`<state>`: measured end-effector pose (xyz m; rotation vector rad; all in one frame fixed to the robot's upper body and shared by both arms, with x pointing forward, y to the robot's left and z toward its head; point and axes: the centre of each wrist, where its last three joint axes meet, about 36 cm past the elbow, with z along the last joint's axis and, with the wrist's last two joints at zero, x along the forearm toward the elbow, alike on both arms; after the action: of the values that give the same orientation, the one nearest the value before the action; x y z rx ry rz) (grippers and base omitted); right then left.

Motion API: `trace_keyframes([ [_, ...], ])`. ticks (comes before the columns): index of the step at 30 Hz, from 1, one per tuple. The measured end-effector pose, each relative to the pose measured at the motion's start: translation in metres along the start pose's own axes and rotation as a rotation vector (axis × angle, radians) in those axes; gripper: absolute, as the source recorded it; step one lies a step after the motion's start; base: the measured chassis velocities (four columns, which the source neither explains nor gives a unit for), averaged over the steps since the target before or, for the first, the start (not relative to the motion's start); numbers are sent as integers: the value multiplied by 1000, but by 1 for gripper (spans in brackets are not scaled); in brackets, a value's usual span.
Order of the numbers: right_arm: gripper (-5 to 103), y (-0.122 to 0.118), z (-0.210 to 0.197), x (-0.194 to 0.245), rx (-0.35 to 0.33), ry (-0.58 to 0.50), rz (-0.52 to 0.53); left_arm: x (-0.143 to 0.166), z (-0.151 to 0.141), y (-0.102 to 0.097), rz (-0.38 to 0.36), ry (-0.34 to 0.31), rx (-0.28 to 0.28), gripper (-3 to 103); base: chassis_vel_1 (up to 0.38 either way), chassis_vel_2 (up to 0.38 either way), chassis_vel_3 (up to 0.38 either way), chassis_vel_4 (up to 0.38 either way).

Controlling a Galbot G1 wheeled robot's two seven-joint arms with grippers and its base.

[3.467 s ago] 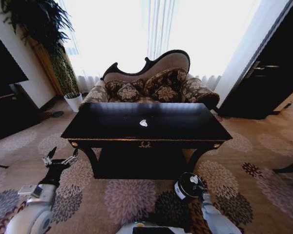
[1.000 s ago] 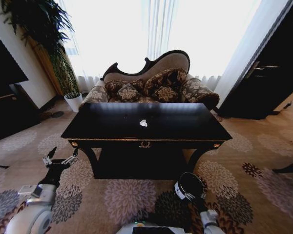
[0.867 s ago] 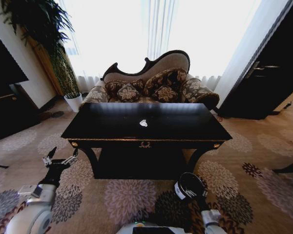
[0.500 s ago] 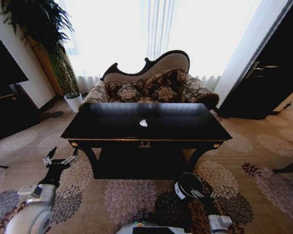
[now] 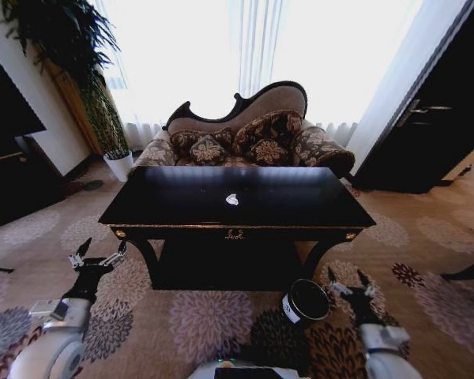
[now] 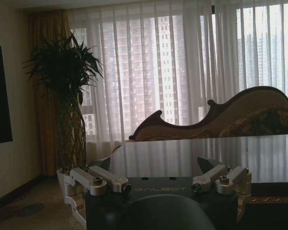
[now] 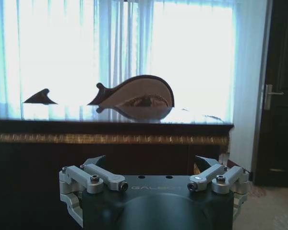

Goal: Move to the front of the table and place the trash on the table into the trash bin.

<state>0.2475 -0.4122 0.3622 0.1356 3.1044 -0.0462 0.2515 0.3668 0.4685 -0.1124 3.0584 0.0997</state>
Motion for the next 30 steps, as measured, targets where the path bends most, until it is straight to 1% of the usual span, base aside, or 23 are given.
trace_keyframes([
  [3, 100, -2, -9, -6, -2, -2, -10, 0, 0, 0, 0, 0, 0, 100, 0, 0, 0, 0],
  [5, 100, -3, -31, -22, -18, -17, -38, 0, 0, 0, 0, 0, 0, 100, 0, 0, 0, 0],
  [7, 100, -2, -37, -26, -25, -18, -46, 0, 0, 0, 0, 0, 0, 100, 0, 0, 0, 0],
  [11, 100, 6, -70, -48, -90, -21, -96, 0, 0, 0, 0, 0, 0, 100, 0, 0, 0, 0],
  [14, 100, 10, -80, -58, -102, -23, -119, 0, 0, 0, 0, 0, 0, 100, 0, 0, 0, 0],
  [16, 100, 16, -92, -78, -87, -34, -165, 0, 0, 0, 0, 0, 0, 100, 0, 0, 0, 0],
  [19, 100, 21, -98, -88, -71, -36, -188, 0, 0, 0, 0, 0, 0, 100, 0, 0, 0, 0],
  [21, 100, 34, -108, -106, -47, -29, -236, 0, 0, 0, 0, 0, 0, 100, 0, 0, 0, 0],
  [26, 100, 46, -117, -126, -4, -3, -299, 0, 0, 0, 0, 0, 0, 100, 0, 0, 0, 0],
  [28, 100, 48, -120, -130, 2, 7, -314, 0, 0, 0, 0, 0, 0, 100, 0, 0, 0, 0],
  [30, 100, 54, -133, -139, -9, 46, -346, 0, 0, 0, 0, 0, 0, 100, 0, 0, 0, 0],
])
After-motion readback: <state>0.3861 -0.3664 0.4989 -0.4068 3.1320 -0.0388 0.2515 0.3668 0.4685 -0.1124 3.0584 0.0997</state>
